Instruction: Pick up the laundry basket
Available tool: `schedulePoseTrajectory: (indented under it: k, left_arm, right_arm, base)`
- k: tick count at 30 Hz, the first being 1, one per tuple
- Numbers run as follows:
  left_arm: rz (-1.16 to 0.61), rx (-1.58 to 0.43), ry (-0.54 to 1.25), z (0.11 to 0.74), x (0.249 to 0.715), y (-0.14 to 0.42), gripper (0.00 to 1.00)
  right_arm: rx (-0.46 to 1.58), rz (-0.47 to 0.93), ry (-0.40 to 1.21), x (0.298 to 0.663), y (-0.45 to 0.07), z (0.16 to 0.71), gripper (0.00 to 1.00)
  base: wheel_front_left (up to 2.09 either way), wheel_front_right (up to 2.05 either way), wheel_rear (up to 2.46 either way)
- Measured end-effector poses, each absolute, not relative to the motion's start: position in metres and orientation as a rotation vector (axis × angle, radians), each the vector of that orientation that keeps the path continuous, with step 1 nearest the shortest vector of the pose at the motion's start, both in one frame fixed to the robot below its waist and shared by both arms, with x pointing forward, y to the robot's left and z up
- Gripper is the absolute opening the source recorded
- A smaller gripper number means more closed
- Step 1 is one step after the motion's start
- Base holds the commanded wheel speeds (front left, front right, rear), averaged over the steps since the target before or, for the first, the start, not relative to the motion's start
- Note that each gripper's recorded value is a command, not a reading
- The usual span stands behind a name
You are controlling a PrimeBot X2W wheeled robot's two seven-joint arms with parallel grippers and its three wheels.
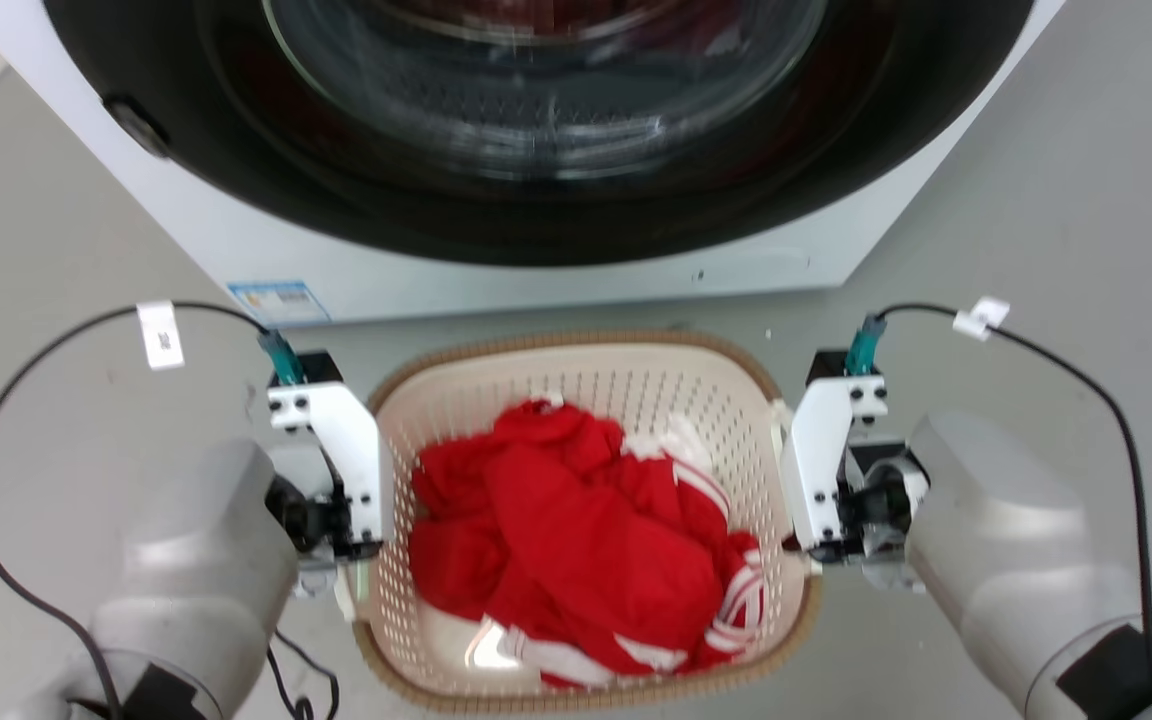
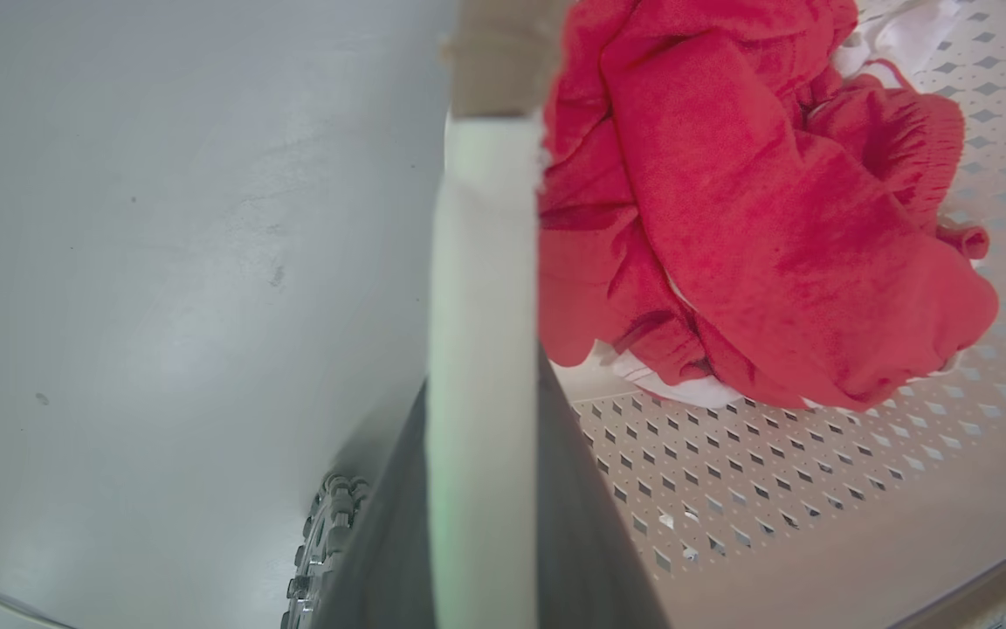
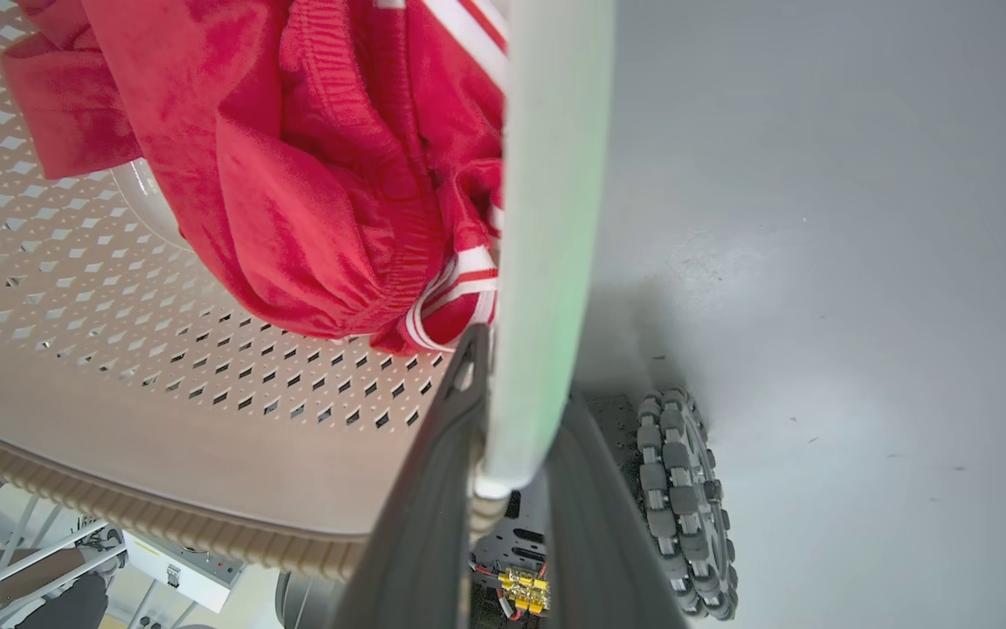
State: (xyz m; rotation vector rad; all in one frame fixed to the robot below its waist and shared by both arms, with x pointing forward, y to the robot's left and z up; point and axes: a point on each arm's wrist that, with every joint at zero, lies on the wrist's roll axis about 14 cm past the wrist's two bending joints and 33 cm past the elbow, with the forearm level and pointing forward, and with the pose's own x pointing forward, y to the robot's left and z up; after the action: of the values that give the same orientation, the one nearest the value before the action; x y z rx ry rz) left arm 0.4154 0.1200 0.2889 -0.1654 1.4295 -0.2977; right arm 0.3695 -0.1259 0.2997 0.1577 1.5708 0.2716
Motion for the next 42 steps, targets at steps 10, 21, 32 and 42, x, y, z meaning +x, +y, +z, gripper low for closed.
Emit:
schedulePoseTrajectory:
  k: [10, 21, 32, 42]
  left_arm:
    - [-0.303, -0.168, 1.424, 0.315, 0.375, 0.115, 0.0]
    - [-0.293, -0.169, 1.362, 0.345, 0.349, 0.117, 0.0]
    - [-0.291, -0.174, 1.331, 0.358, 0.341, 0.118, 0.0]
    - [-0.292, -0.181, 1.331, 0.359, 0.339, 0.116, 0.0]
  right_arm:
    - [0.164, 0.264, 1.559, 0.333, -0.129, 0.324, 0.0]
    - [0.145, 0.272, 1.502, 0.311, -0.127, 0.349, 0.0]
    - [0.121, 0.274, 1.471, 0.307, -0.127, 0.361, 0.0]
    - [0.111, 0.267, 1.466, 0.308, -0.13, 0.362, 0.0]
  base:
    - [0.0, 0.0, 0.0]
    - [0.0, 0.0, 0.0]
    - [0.0, 0.0, 0.0]
    - [0.0, 0.0, 0.0]
